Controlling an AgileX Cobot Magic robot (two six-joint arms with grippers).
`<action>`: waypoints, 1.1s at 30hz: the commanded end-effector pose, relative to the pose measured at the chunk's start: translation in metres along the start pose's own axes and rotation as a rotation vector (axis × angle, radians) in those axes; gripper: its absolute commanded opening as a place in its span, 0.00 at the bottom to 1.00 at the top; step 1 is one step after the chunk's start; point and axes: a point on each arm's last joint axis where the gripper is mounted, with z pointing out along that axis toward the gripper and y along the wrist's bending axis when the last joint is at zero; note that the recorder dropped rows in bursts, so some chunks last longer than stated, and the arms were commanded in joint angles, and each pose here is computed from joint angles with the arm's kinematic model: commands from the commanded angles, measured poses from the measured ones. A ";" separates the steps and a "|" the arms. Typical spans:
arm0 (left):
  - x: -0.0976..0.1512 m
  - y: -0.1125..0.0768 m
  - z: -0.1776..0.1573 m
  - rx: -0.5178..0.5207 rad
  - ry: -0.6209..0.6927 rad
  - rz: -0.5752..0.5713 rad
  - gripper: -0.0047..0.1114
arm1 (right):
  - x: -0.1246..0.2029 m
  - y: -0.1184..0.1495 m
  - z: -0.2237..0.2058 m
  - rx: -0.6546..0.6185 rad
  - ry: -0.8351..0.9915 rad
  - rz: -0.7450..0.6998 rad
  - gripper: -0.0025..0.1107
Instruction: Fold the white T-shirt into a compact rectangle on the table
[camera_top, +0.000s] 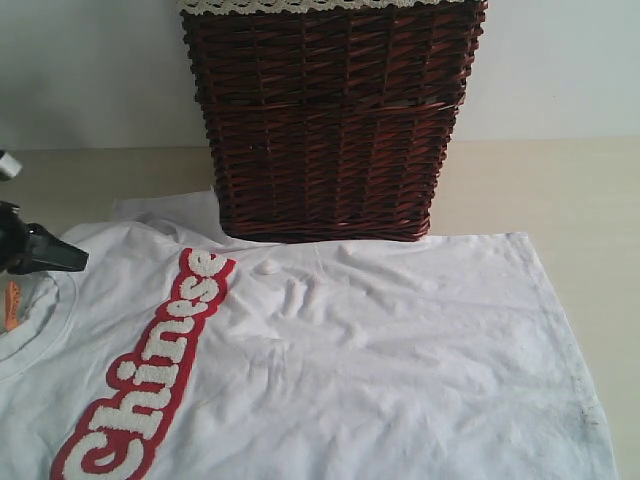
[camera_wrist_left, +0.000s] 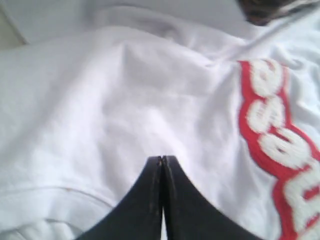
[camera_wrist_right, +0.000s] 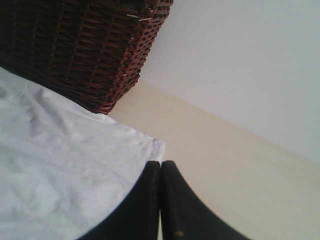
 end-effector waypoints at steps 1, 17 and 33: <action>0.018 -0.024 -0.015 0.225 -0.005 0.117 0.04 | 0.001 0.000 0.000 0.001 -0.007 0.006 0.02; 0.023 -0.057 -0.025 0.150 -0.208 0.102 0.04 | 0.001 0.000 0.000 0.001 -0.007 0.006 0.02; -0.035 -0.119 -0.175 -0.823 -0.718 -0.209 0.04 | 0.001 0.000 0.000 0.001 -0.007 0.006 0.02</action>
